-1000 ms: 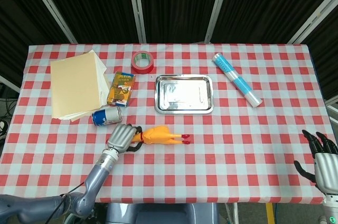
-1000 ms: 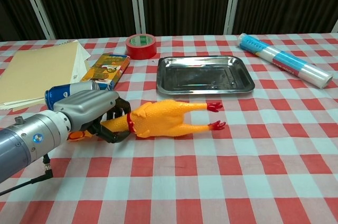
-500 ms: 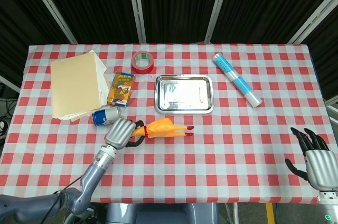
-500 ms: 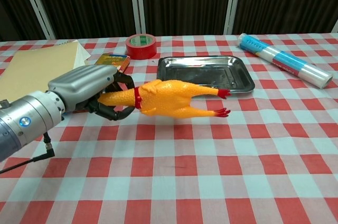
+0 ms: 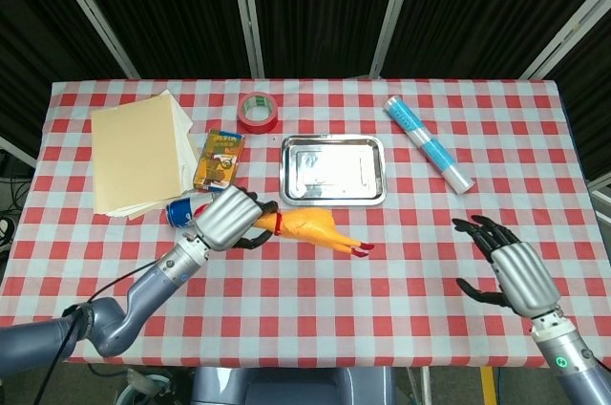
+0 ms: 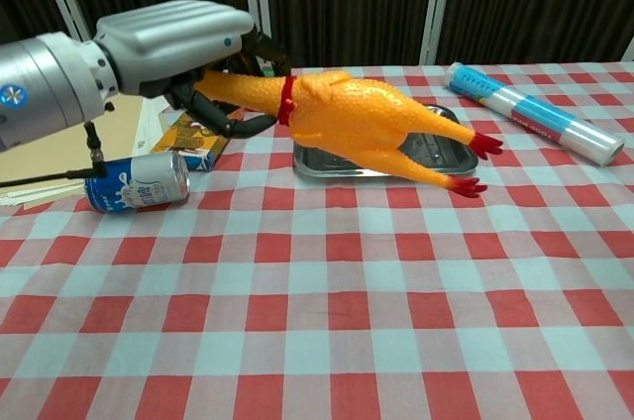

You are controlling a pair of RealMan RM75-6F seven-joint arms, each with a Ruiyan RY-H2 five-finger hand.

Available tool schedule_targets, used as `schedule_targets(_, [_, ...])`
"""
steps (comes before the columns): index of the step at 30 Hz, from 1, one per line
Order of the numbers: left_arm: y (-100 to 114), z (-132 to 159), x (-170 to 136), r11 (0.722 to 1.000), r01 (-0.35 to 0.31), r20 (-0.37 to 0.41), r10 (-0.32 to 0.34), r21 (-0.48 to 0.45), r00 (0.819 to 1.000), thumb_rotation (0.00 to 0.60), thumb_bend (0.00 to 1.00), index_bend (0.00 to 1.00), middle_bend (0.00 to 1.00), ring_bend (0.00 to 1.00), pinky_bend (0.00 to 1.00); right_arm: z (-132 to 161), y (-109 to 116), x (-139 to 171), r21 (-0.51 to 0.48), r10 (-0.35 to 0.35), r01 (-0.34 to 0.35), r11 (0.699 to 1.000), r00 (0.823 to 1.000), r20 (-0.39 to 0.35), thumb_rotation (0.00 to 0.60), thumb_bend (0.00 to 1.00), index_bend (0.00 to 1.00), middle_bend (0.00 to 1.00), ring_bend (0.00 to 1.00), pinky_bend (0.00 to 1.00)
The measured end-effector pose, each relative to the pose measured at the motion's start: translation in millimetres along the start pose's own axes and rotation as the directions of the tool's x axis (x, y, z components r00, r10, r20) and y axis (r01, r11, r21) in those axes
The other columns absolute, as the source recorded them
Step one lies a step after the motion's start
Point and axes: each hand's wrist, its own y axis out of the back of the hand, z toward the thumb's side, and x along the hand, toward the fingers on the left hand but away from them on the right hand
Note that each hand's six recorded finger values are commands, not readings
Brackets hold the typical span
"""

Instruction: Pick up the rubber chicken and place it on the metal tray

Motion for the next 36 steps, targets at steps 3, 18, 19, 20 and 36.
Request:
schedule_targets(3, [10.4, 6.6, 7.6, 1.000, 0.017, 0.023, -0.018, 0.006, 1.000, 0.600, 0.71, 0.66, 0.73, 0.63, 0.70, 12.2, -1.2, -14.0, -0.053, 0.041, -0.044, 0.998, 0.998, -0.040, 0.600, 0.27, 0.12, 0.24, 0.15, 0.24])
schedule_targets(18, [23.9, 37.8, 45.4, 0.994, 0.113, 0.057, -0.113, 0.007, 0.992, 0.600, 0.71, 0.66, 0.73, 0.63, 0.70, 27.6, -23.7, -65.5, -0.272, 0.226, -0.225, 0.935, 0.974, -0.031, 0.600, 0.27, 0.12, 0.24, 0.16, 0.25])
schedule_targets(19, [23.3, 39.8, 47.7, 0.993, 0.121, 0.057, -0.121, 0.006, 0.991, 0.600, 0.71, 0.66, 0.73, 0.63, 0.70, 27.4, -24.3, -68.7, -0.280, 0.231, -0.229, 0.932, 0.973, -0.025, 0.600, 0.27, 0.12, 0.24, 0.16, 0.25])
schedule_targets(20, [22.8, 41.3, 49.4, 0.992, 0.127, 0.057, -0.127, 0.008, 0.990, 0.600, 0.71, 0.66, 0.73, 0.63, 0.70, 27.3, -24.6, -71.2, -0.285, 0.234, -0.230, 0.930, 0.972, -0.021, 0.600, 0.27, 0.11, 0.23, 0.16, 0.25])
schedule_targets(36, [15.5, 73.2, 75.3, 0.988, 0.150, 0.021, -0.151, 0.040, 0.988, 0.600, 0.70, 0.66, 0.74, 0.64, 0.70, 35.7, -33.2, -85.8, -0.274, 0.297, -0.284, 0.919, 0.955, 0.004, 0.600, 0.27, 0.02, 0.17, 0.14, 0.25])
